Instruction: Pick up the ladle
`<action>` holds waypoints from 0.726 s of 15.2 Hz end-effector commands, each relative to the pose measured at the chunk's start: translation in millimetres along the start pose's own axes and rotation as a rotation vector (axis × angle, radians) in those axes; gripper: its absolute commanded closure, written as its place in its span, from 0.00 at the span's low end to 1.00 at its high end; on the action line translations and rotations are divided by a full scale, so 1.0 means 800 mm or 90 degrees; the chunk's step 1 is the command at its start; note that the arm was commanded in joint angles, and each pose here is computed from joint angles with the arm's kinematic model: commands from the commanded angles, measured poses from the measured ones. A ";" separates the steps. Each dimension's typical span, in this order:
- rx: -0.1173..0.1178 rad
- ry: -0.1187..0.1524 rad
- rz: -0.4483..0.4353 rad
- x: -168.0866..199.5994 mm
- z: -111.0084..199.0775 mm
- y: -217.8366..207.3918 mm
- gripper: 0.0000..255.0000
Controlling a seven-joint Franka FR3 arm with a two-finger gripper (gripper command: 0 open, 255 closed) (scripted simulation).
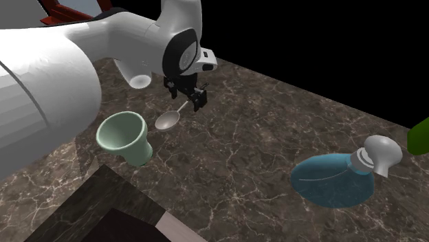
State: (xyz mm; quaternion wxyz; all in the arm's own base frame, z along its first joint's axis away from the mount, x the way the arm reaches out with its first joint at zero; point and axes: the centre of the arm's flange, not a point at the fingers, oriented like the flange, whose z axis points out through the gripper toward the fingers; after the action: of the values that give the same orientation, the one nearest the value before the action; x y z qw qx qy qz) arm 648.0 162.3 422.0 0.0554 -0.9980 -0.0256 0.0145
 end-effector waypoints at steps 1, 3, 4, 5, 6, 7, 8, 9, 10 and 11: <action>0.000 0.000 0.000 0.000 0.002 0.000 1.00; 0.000 0.000 0.000 0.001 0.002 0.001 1.00; 0.000 0.000 0.000 0.001 0.002 0.001 1.00; 0.000 0.000 0.000 0.001 0.002 0.001 1.00; 0.000 0.000 0.000 0.001 0.002 0.001 1.00; 0.000 0.000 0.000 0.000 0.002 0.001 1.00; 0.000 0.000 0.000 0.000 0.002 0.001 1.00; 0.000 0.000 0.000 0.001 0.002 0.001 1.00; 0.000 0.000 0.000 0.001 0.003 0.000 1.00; 0.000 0.000 0.000 0.000 -0.004 -0.001 1.00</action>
State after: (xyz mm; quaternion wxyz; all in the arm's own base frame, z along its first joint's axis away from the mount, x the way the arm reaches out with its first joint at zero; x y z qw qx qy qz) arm 648.8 162.4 422.7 0.0555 -0.9980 -0.0257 0.0142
